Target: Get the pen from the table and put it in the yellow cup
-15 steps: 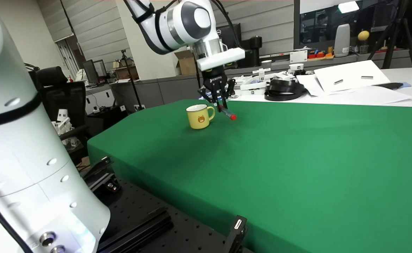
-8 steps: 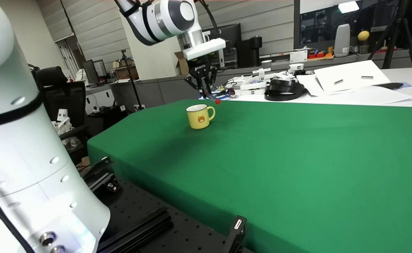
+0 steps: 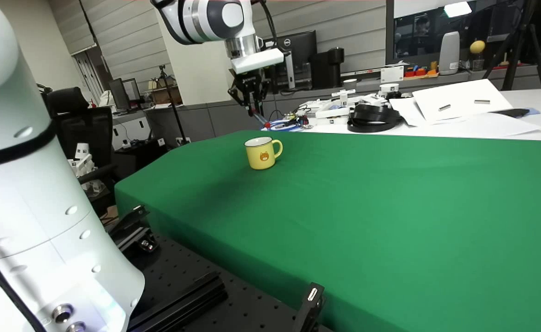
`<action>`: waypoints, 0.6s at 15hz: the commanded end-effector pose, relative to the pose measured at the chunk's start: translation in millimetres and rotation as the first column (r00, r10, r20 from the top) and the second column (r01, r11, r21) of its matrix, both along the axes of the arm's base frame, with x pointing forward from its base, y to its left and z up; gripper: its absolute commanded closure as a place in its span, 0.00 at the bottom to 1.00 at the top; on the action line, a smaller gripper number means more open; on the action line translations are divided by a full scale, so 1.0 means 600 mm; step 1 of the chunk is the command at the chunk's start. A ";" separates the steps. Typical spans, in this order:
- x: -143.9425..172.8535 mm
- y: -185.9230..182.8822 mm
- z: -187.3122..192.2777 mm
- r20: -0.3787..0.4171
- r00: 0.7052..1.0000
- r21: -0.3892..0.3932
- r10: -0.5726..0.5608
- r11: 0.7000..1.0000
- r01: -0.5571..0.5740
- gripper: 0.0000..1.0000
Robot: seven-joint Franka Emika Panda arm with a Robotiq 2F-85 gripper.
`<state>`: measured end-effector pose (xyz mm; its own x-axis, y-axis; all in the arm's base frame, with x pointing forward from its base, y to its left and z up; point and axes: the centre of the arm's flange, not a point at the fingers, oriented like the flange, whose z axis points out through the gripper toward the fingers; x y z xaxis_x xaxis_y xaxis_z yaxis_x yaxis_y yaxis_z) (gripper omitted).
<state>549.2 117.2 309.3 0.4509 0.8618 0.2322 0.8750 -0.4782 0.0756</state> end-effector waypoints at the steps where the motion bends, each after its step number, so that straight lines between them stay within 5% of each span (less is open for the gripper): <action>1: 0.015 -0.002 0.015 0.017 0.996 0.119 0.088 0.989 -0.089 0.94; 9: 0.013 0.008 0.024 0.007 0.977 0.341 0.213 0.918 -0.203 0.94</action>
<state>551.4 127.2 319.5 0.2928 0.8292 0.4760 0.9503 -0.3075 -0.0490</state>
